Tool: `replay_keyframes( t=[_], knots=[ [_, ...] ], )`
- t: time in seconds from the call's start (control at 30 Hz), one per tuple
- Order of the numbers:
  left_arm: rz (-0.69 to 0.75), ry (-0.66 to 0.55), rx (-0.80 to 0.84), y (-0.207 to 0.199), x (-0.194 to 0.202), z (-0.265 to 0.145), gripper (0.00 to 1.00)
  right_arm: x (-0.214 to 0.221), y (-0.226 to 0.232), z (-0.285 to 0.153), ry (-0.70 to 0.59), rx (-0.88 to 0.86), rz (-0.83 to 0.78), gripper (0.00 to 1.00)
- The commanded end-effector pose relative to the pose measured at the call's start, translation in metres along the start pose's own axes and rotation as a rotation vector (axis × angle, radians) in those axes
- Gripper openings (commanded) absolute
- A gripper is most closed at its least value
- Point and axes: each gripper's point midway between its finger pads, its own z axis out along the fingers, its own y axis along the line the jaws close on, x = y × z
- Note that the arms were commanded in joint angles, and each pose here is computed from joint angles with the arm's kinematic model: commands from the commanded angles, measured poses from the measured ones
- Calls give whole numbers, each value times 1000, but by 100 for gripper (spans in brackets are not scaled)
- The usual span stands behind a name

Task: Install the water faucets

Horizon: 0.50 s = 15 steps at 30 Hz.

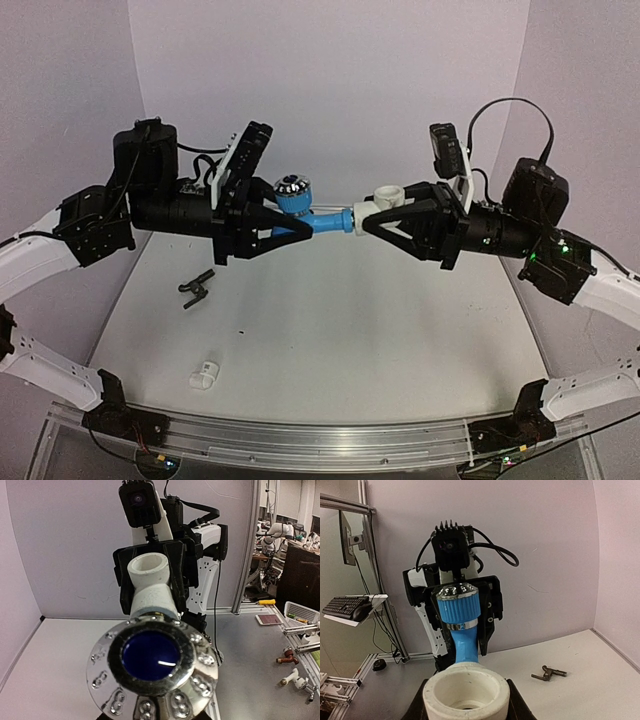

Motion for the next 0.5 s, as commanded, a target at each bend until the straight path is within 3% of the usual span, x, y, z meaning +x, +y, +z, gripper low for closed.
replay_keyframes(
  t=[0.0,0.13,0.2,0.3,0.47],
  knots=[
    [133,17,-45,3,-1,-4,8,-15,14,1,-62,-75,22,0],
    [110,4,-10,-4,-2,-5,0,-11,13,-1,-38,-62,-27,0],
    [92,-4,-4,-6,-3,-7,2,-13,14,-2,-38,-58,-59,0],
    [50,-6,22,-9,-4,-5,24,-20,12,-1,-48,-45,-83,0],
    [13,16,66,-11,3,5,35,-28,15,0,-62,-59,-86,0]
  ],
)
